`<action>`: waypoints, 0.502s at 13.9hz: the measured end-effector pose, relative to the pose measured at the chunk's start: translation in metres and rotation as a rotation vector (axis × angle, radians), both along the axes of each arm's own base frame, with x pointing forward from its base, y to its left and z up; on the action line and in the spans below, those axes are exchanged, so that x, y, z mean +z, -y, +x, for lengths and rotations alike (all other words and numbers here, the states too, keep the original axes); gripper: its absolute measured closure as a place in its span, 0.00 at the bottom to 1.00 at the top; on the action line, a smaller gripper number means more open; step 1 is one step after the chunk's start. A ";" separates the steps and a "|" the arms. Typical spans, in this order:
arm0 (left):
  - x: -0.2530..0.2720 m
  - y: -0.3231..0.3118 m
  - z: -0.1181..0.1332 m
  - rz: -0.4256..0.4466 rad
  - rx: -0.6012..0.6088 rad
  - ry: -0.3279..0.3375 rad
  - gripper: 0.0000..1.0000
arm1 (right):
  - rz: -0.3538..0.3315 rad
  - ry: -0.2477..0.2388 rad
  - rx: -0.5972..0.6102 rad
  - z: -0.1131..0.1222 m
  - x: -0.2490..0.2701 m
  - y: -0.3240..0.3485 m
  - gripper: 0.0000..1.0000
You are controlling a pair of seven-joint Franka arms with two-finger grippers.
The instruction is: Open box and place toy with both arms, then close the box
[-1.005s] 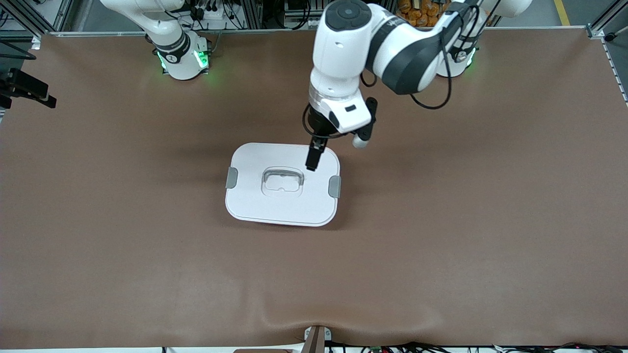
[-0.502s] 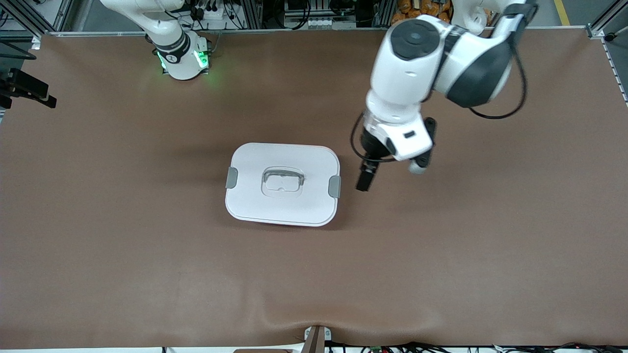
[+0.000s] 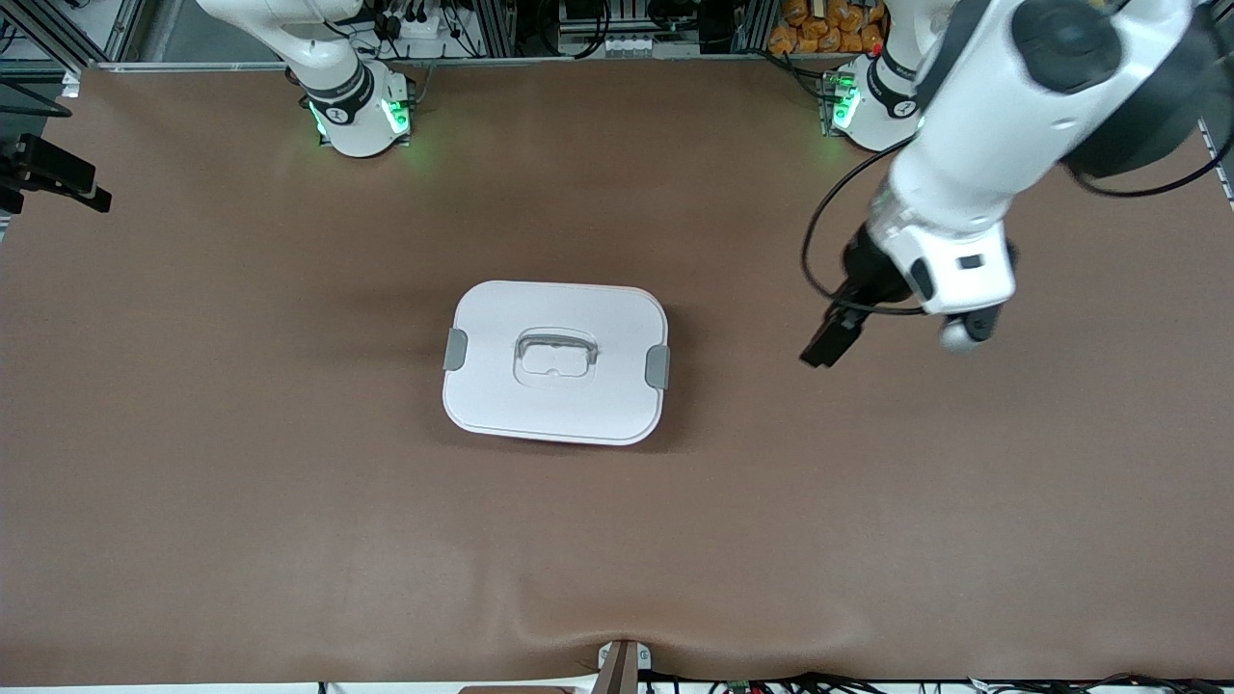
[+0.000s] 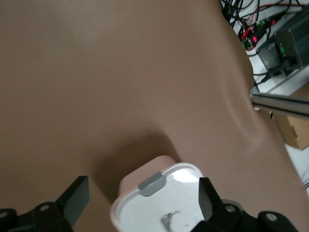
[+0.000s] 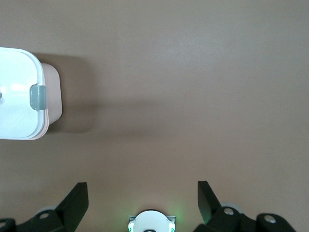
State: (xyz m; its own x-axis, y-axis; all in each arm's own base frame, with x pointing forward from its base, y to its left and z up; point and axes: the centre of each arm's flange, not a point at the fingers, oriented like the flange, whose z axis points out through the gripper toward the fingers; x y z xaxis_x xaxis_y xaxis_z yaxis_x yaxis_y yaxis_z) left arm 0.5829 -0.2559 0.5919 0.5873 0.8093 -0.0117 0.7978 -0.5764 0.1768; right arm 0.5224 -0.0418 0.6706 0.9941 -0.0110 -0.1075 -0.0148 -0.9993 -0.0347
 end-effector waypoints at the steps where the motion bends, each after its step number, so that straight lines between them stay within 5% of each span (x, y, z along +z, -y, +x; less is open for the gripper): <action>1: 0.006 -0.014 -0.003 0.013 -0.046 -0.005 0.00 | 0.000 0.000 0.000 0.000 0.000 0.000 0.00; 7: 0.027 -0.119 -0.009 0.066 -0.382 -0.062 0.00 | 0.000 0.000 0.000 0.000 0.000 0.000 0.00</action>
